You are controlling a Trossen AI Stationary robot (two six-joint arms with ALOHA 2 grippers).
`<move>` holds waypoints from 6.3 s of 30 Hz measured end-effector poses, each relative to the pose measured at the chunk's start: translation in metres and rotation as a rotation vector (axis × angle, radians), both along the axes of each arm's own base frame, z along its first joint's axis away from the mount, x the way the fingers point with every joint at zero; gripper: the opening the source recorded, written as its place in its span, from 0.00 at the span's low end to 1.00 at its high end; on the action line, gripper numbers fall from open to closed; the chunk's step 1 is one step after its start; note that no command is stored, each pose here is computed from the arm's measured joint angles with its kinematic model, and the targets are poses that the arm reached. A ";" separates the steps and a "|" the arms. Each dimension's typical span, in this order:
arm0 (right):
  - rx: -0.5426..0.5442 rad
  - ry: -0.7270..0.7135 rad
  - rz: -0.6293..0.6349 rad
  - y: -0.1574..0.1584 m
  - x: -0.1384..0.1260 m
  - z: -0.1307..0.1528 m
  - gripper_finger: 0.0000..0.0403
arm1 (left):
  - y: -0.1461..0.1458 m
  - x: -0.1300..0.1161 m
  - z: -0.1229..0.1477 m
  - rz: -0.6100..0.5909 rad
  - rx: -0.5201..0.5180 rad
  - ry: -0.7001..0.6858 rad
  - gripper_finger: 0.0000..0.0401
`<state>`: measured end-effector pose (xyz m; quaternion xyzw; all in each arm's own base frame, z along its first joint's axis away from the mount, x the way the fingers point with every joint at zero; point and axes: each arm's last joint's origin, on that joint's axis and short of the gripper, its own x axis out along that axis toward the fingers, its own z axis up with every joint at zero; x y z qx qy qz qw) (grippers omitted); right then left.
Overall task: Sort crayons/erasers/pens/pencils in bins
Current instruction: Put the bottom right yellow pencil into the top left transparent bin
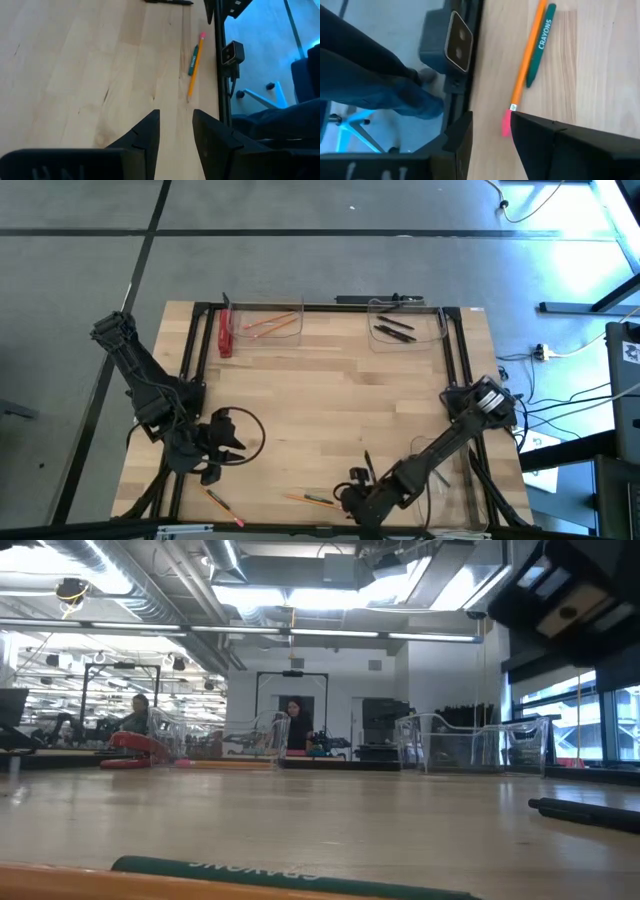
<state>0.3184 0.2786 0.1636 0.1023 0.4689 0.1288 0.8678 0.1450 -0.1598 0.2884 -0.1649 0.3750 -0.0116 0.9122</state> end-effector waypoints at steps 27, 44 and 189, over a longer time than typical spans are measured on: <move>-0.032 -0.021 0.000 0.004 0.007 -0.029 0.33 | 0.000 0.000 0.000 -0.015 0.023 -0.003 0.27; -0.080 0.057 -0.047 0.001 0.004 -0.043 0.33 | 0.000 0.000 0.000 -0.015 0.023 -0.002 0.27; -0.590 -0.200 -0.195 -0.490 0.162 0.065 0.16 | 0.080 0.019 -0.008 0.735 0.382 -0.095 0.27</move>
